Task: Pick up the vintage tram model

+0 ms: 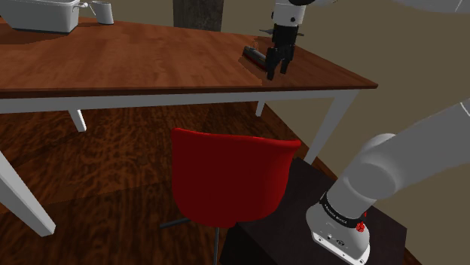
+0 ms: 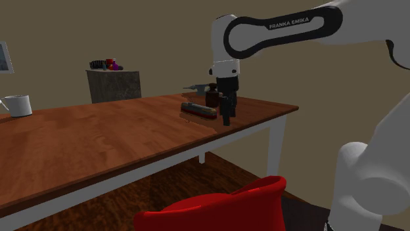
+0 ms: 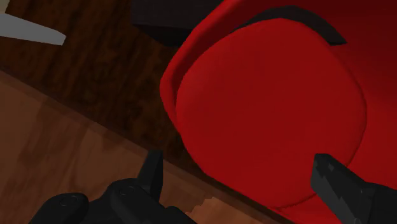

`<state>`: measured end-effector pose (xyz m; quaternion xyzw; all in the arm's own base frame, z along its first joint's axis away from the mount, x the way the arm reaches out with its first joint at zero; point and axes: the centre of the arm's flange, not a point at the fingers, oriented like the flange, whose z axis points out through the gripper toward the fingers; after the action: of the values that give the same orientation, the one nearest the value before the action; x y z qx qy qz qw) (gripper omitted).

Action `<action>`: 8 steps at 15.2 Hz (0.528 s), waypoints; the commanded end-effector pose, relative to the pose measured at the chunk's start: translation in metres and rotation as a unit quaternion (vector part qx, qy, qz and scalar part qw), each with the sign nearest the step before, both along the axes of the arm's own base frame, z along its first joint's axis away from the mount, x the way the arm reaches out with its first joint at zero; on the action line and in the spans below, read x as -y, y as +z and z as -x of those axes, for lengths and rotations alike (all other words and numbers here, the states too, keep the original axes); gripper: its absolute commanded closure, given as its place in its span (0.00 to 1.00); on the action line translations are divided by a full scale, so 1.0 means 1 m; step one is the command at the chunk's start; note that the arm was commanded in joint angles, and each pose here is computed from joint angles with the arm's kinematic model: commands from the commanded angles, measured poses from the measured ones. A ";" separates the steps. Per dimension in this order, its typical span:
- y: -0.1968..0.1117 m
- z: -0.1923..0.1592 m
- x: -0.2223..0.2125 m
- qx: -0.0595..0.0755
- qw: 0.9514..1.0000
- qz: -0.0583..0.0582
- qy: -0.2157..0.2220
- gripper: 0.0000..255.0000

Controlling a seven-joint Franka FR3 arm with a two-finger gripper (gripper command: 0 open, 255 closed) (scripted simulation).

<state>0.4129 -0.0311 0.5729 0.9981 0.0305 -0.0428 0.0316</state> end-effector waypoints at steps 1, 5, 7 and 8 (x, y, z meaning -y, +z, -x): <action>0.004 -0.021 0.015 0.004 1.000 0.000 -0.014 0.00; 0.008 -0.063 0.045 0.011 0.999 0.000 -0.041 0.00; 0.010 -0.084 0.060 0.015 0.998 0.000 -0.055 0.00; 0.011 -0.094 0.068 0.017 0.998 -0.001 -0.061 0.00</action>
<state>0.4970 -0.0915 0.5842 0.9989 -0.0242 -0.0295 0.0289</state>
